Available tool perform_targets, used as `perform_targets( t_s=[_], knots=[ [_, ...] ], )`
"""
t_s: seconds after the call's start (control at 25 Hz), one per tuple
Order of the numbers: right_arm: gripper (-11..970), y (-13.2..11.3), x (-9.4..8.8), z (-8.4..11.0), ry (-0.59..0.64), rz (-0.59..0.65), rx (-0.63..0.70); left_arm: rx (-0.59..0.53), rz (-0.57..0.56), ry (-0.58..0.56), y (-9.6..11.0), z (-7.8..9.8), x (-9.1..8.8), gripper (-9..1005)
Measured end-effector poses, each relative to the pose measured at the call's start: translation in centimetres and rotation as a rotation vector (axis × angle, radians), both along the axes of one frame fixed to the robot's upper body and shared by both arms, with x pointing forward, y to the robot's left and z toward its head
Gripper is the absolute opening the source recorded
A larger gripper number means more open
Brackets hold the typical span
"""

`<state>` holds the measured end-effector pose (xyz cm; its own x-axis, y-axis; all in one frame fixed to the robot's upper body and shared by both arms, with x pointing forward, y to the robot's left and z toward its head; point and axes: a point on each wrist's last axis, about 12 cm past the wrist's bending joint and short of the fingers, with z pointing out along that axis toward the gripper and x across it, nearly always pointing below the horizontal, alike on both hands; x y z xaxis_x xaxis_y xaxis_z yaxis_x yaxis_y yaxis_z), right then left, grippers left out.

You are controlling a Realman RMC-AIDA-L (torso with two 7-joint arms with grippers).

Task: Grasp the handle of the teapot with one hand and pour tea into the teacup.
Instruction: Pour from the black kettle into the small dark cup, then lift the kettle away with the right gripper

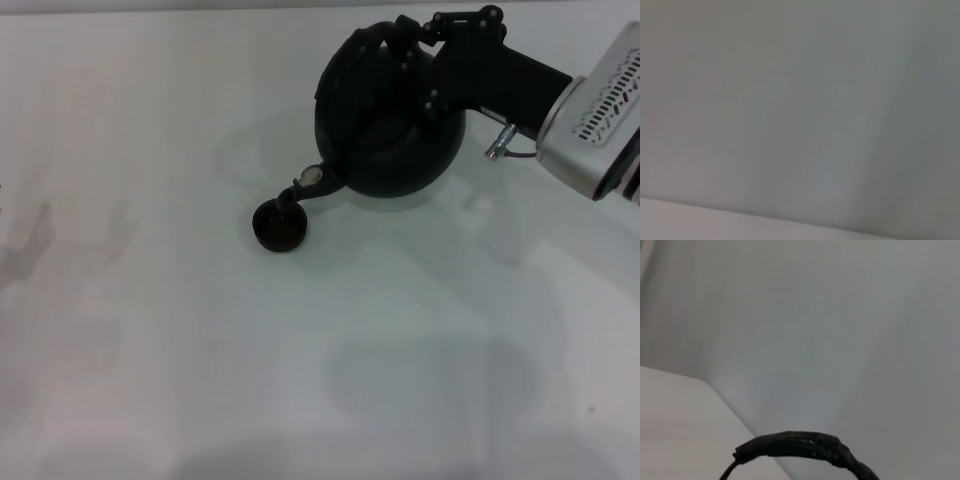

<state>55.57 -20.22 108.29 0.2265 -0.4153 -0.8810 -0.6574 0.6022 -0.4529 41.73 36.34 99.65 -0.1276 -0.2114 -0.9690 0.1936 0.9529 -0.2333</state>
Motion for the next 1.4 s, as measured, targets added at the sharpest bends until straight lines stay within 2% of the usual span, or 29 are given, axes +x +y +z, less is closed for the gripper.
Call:
perform_targets(
  t_s=[0.28,1.4],
  knots=[
    [120,0.5,0.1,-0.1,-0.041,-0.010,-0.086,-0.002,-0.003,-0.003,-0.1,0.0,0.2,880],
    [112,1.9,-0.6,0.5,-0.156,0.024,-0.218,-0.015,-0.012,-0.013,-0.5,0.1,0.4,880]
  ],
)
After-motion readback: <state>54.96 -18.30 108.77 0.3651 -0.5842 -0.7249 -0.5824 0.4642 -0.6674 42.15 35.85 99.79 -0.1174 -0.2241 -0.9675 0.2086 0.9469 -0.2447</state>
